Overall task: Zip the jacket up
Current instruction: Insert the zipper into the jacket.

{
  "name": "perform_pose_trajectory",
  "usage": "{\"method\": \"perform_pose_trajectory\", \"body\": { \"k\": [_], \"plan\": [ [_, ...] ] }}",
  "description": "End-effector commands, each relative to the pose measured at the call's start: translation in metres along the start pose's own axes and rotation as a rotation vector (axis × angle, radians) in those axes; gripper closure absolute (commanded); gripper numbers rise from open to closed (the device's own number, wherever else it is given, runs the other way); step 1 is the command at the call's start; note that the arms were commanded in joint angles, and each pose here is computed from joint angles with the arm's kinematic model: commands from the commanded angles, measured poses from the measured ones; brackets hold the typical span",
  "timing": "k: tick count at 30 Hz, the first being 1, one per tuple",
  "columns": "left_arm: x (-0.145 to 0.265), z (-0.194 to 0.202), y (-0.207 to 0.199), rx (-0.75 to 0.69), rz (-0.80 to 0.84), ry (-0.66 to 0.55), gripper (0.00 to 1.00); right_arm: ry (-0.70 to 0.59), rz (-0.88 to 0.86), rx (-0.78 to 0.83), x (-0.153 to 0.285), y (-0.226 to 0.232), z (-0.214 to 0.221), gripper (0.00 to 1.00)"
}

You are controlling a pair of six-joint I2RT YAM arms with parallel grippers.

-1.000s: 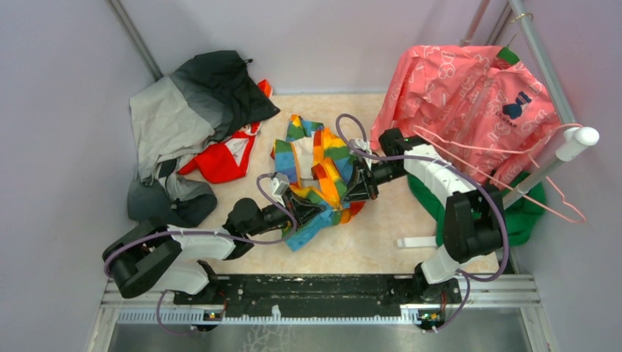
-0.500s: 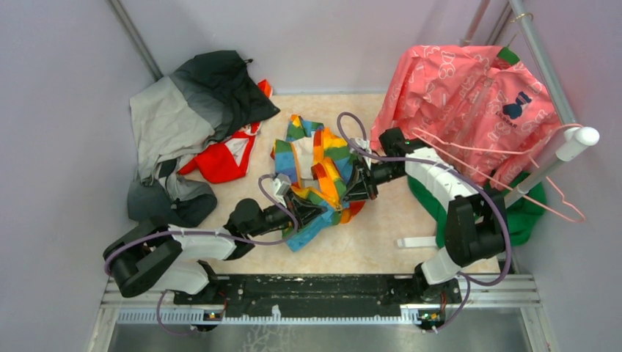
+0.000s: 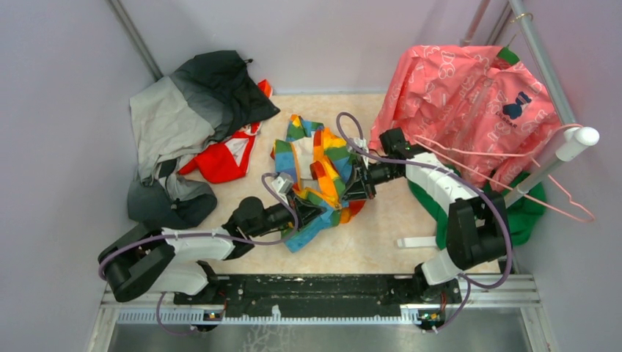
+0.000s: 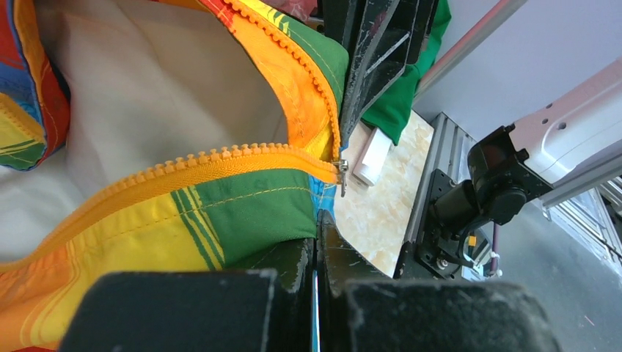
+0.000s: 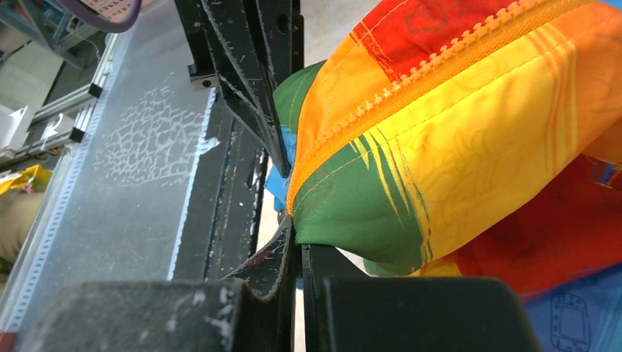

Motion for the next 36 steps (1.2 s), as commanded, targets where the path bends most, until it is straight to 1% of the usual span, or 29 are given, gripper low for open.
{"method": "perform_pose_trajectory", "body": {
  "k": [1,4,11,18,26,36],
  "plan": [
    [-0.005,-0.012,-0.005,-0.007,-0.005,-0.004,1.00,-0.021,0.020,0.064,-0.001,0.001,-0.015,1.00],
    [-0.006,-0.012,-0.006,-0.010,-0.001,0.012,1.00,-0.025,0.020,0.053,-0.002,0.001,-0.015,1.00],
    [-0.012,-0.010,-0.003,-0.068,-0.014,0.085,1.00,-0.041,-0.011,0.034,-0.005,0.005,-0.015,1.00],
    [-0.014,0.001,0.006,-0.131,-0.051,0.202,1.00,-0.068,-0.045,0.013,-0.006,0.008,-0.018,1.00],
    [-0.005,0.003,0.017,-0.234,-0.113,0.318,1.00,-0.059,0.016,-0.030,-0.007,-0.003,-0.016,1.00],
    [-0.014,0.013,0.007,-0.268,-0.010,0.435,1.00,-0.093,0.029,-0.130,-0.019,-0.010,-0.012,1.00]
  ]
}}
Point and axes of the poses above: each gripper's point midway between its finger pads, its own x axis back along the fingers, its own y axis along the line the jaws close on, z = x × y, the point moved 2 cm from there along x, back along the fingers, and after that the axes turned 5 degrees about -x, right-handed, at the moved point
